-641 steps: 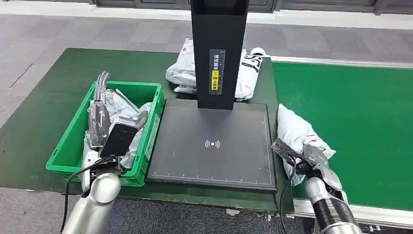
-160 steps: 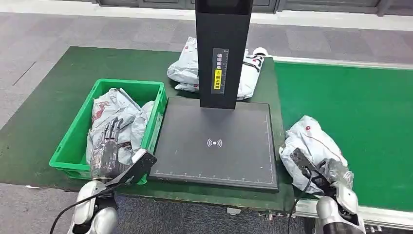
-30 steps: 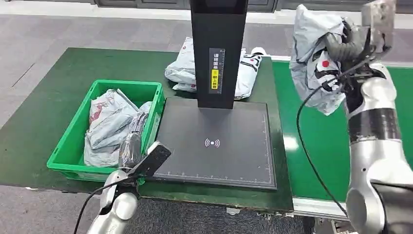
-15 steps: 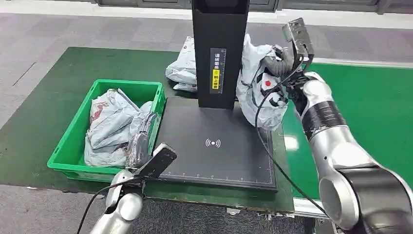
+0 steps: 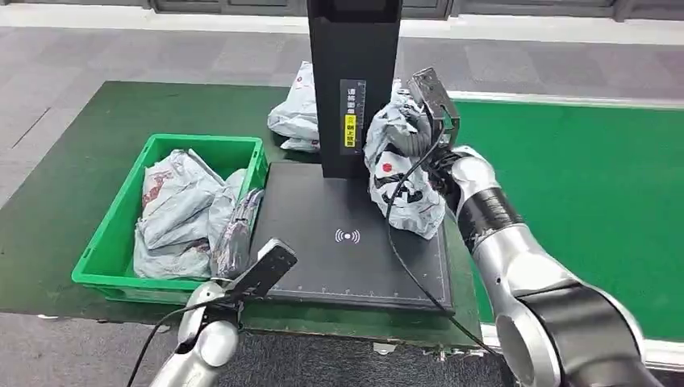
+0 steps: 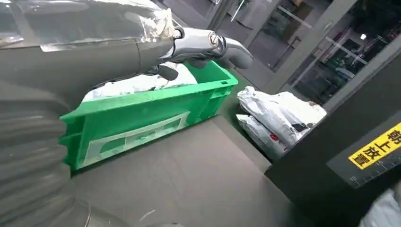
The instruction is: Moved the parcel from conveyor to table for the left to box.
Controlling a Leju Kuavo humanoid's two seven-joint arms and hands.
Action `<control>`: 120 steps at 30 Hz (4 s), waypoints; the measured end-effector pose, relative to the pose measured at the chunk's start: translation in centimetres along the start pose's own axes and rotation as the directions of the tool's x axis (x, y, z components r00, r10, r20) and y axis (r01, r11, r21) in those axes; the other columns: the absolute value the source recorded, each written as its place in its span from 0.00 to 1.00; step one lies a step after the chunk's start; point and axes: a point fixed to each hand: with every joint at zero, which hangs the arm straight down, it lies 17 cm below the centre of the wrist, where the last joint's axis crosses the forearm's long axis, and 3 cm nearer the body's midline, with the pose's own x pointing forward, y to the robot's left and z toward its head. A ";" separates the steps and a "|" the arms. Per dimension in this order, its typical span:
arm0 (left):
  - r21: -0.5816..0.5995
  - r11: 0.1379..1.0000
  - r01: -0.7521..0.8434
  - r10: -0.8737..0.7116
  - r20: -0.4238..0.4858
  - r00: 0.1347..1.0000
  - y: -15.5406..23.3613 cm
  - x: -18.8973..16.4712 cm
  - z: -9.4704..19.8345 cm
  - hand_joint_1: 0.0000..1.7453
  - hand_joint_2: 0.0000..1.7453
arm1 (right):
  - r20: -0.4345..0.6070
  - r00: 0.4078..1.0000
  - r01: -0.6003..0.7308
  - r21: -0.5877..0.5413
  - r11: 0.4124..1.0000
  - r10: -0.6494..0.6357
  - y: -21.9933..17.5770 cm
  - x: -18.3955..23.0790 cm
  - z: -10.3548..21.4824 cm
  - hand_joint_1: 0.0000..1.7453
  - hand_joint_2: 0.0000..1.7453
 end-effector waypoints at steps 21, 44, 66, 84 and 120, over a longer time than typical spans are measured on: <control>-0.031 0.999 0.033 -0.033 -0.002 0.999 -0.7 -0.1 -0.1 0.00 1.00 | -0.036 0.999 0.016 0.365 0.931 -0.003 9.4 -1.9 2.2 0.00 1.00; -0.032 0.997 0.074 -0.074 -0.001 0.997 -0.5 -0.4 -0.4 0.00 1.00 | 0.219 0.975 -0.090 0.523 0.848 -0.032 16.9 11.2 4.7 0.00 0.00; -0.029 0.997 0.077 -0.077 0.002 0.997 -0.1 -0.3 -0.5 0.00 1.00 | 0.136 0.991 -0.067 0.354 0.933 0.020 10.4 7.3 2.2 0.00 0.00; -0.021 0.996 0.084 -0.085 -0.024 0.996 0.3 -0.8 0.1 0.00 1.00 | 0.022 0.971 -0.237 0.221 0.946 0.238 5.8 2.4 0.8 0.00 0.00; 0.431 0.847 0.311 -0.412 0.163 0.897 11.0 8.9 -1.1 0.00 1.00 | 0.757 0.612 -0.103 -0.210 0.972 0.228 5.5 2.3 29.8 0.00 1.00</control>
